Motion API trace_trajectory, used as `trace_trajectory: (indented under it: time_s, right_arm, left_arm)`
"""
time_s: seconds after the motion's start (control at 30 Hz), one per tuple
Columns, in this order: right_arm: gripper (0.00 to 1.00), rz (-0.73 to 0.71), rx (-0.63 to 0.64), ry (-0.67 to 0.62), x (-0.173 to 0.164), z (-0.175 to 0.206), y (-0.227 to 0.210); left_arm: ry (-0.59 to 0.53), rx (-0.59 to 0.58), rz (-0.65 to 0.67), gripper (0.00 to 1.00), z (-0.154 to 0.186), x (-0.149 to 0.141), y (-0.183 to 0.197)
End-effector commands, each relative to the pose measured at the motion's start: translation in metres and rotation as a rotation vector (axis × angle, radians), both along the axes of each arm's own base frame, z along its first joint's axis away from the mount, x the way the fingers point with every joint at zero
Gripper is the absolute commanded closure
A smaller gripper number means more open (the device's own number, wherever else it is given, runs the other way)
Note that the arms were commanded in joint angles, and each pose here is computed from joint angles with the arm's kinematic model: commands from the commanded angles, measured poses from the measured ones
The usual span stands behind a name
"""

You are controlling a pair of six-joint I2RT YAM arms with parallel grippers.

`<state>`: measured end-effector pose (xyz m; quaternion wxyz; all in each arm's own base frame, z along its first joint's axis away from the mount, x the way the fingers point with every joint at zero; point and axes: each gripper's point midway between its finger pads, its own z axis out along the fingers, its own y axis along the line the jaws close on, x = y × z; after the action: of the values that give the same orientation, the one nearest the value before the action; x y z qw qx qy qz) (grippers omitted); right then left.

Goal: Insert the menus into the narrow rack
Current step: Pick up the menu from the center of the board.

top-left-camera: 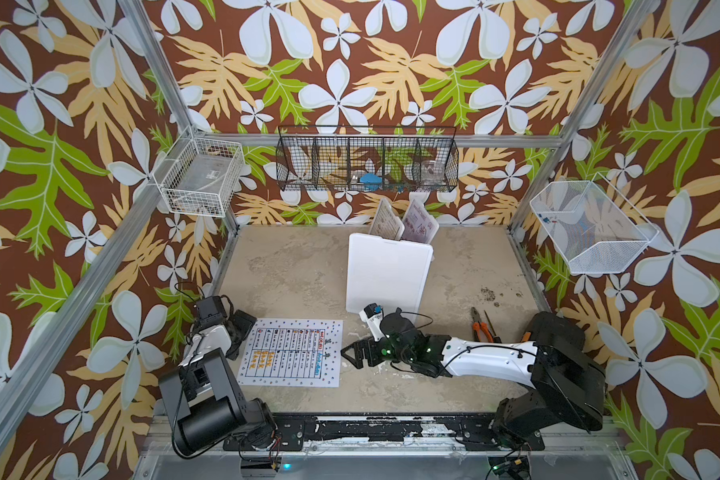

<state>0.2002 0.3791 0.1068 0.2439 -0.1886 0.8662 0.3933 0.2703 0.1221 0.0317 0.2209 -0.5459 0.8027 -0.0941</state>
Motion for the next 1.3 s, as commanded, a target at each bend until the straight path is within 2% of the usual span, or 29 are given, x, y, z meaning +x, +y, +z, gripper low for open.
trace_trajectory:
  time_s: [0.0,0.43,0.57,0.77,0.97,1.27]
  right_arm:
    - [0.0,-0.005,-0.007,-0.001,0.002,-0.002,0.0]
    - [0.0,-0.086,-0.024,0.073,0.011,-0.012,-0.015]
    - [0.01,-0.141,-0.018,0.132,0.013,-0.022,-0.03]
    - [0.02,-0.205,-0.017,0.199,0.015,-0.034,-0.052]
    - [0.02,-0.243,-0.021,0.245,0.014,-0.04,-0.067]
    - [0.03,-0.276,-0.03,0.3,0.01,-0.048,-0.078]
  left_arm:
    - [0.054,-0.049,0.005,0.1,-0.012,-0.014,-0.01]
    - [0.085,-0.18,0.012,0.11,-0.024,-0.046,-0.049]
    - [0.068,-0.25,-0.013,0.11,-0.024,-0.048,-0.073]
    - [0.078,-0.295,-0.073,0.11,-0.026,-0.054,-0.103]
    - [0.056,-0.32,-0.123,0.11,-0.021,-0.06,-0.131]
    - [0.062,-0.294,-0.149,0.11,-0.021,-0.067,-0.132]
